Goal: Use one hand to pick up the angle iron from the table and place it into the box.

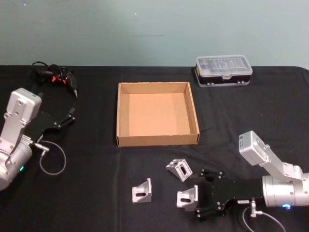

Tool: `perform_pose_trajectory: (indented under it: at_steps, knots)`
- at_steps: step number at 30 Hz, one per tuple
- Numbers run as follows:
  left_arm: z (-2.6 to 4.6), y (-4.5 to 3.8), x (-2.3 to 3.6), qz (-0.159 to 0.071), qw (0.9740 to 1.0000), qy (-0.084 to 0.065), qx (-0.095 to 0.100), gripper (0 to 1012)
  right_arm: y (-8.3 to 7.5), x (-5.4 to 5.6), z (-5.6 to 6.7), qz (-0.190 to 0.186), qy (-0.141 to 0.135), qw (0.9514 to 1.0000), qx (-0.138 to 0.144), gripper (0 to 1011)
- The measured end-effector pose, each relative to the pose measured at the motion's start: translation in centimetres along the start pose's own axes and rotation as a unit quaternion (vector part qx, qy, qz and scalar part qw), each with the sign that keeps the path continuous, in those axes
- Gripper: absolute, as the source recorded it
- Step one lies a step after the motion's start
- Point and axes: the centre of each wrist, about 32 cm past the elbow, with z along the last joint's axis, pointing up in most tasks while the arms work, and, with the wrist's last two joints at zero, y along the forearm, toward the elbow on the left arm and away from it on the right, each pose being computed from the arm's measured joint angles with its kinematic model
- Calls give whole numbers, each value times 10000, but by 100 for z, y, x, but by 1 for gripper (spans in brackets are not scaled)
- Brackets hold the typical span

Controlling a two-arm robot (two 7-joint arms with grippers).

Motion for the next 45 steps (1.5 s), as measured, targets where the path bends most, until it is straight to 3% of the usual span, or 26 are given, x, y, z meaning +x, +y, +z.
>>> perform_pose_trajectory:
  at_steps: [33, 45]
  knots:
    - [0, 0, 0, 0, 10000, 0, 0, 1011, 19, -8, 13, -4, -33, 10000, -16, 997]
    - [0, 0, 0, 0, 10000, 0, 0, 1011, 22, -15, 16, 38, -55, 10000, -42, 681]
